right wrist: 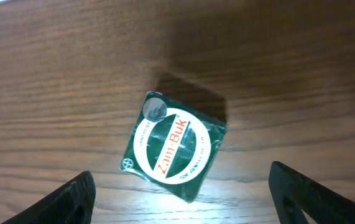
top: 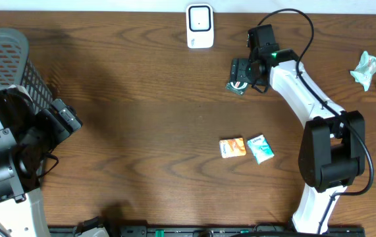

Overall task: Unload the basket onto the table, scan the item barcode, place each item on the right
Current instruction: 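Move the right gripper down to the orange snack pack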

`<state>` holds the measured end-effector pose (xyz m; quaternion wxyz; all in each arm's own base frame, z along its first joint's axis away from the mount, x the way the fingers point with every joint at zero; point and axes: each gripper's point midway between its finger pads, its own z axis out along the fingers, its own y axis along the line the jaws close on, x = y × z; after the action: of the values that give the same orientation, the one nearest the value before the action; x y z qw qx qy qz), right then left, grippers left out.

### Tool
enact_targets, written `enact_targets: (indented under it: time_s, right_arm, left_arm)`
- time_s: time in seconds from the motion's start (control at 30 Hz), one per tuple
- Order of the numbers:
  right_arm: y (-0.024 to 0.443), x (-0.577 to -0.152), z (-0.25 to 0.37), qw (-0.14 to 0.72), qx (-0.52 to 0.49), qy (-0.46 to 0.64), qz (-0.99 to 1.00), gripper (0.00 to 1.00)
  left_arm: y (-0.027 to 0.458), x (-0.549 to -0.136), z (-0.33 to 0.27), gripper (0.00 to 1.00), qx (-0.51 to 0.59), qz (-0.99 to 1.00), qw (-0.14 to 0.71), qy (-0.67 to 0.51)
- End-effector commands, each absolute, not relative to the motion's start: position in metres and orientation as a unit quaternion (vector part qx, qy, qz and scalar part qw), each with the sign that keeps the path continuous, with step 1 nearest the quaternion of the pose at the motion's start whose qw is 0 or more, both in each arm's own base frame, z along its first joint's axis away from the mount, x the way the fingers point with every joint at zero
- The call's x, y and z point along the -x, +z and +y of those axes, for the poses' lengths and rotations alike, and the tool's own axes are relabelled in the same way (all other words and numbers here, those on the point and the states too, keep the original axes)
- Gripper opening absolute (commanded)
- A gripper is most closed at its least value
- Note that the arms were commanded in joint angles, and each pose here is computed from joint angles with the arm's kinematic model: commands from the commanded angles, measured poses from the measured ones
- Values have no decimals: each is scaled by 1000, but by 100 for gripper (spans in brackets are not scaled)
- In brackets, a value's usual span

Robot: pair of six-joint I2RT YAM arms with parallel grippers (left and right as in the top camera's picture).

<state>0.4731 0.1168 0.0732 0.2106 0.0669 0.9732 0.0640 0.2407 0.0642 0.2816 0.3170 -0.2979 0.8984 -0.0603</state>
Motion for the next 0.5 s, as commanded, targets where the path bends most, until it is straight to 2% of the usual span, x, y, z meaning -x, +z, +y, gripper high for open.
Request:
enact_targets:
  time_s: [0.0, 0.2, 0.37, 0.47]
  right_arm:
    - [74, -474, 125, 213, -121, 82, 966, 84]
    - [59, -471, 142, 202, -113, 84, 969, 87]
    - [60, -433, 145, 140, -53, 71, 986, 88]
    - [69, -398, 152, 85, 32, 88, 992, 78]
  left_arm:
    - [287, -241, 64, 98, 298, 896, 323, -64]
    - [287, -241, 64, 98, 298, 896, 323, -64]
    - [287, -241, 64, 98, 298, 896, 323, -64]
    - [287, -241, 64, 98, 298, 896, 323, -64]
